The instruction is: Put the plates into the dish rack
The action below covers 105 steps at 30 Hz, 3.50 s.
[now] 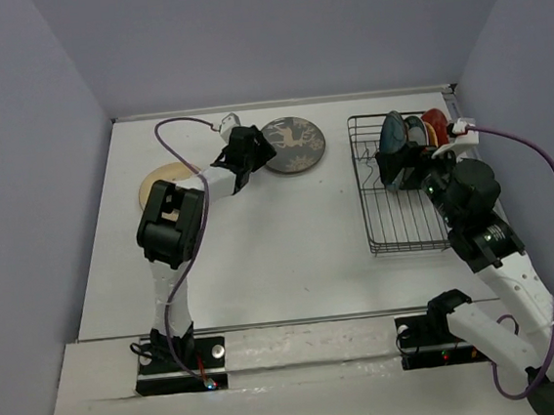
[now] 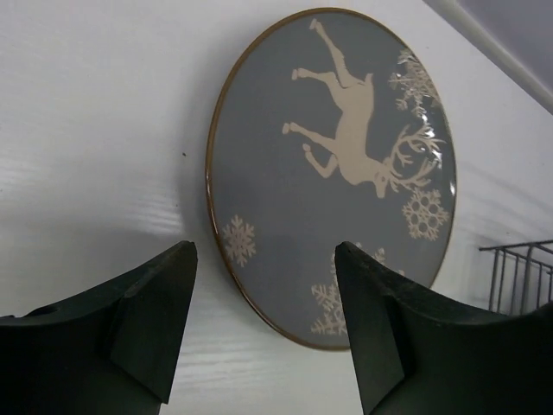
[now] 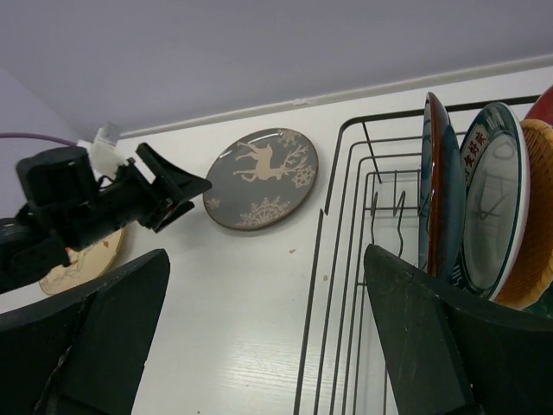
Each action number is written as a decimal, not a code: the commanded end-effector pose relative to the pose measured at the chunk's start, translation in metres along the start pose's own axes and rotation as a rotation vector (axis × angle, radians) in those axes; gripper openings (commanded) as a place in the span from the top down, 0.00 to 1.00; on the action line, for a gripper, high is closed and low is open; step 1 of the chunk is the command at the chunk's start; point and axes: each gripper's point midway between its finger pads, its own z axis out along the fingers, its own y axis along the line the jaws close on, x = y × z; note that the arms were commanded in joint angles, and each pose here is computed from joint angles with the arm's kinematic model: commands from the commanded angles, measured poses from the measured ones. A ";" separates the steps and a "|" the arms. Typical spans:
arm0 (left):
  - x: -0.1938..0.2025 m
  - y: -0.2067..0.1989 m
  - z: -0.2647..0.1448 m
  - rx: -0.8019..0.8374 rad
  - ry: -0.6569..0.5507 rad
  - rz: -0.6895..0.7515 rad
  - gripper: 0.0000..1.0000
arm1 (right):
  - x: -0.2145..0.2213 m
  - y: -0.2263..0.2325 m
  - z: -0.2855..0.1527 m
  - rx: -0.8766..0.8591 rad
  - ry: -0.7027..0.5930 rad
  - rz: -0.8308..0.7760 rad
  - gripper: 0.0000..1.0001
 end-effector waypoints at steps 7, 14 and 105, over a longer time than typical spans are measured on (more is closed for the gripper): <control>-0.013 0.008 0.067 -0.001 -0.005 -0.059 0.50 | -0.003 0.017 0.007 -0.093 -0.013 0.012 0.03; -0.010 0.012 0.066 0.042 -0.030 -0.114 0.94 | 0.000 0.020 0.010 -0.106 -0.004 0.016 0.04; -0.016 0.016 -0.359 0.507 -0.157 0.385 0.01 | -0.067 -0.048 0.108 0.671 0.031 -0.695 0.93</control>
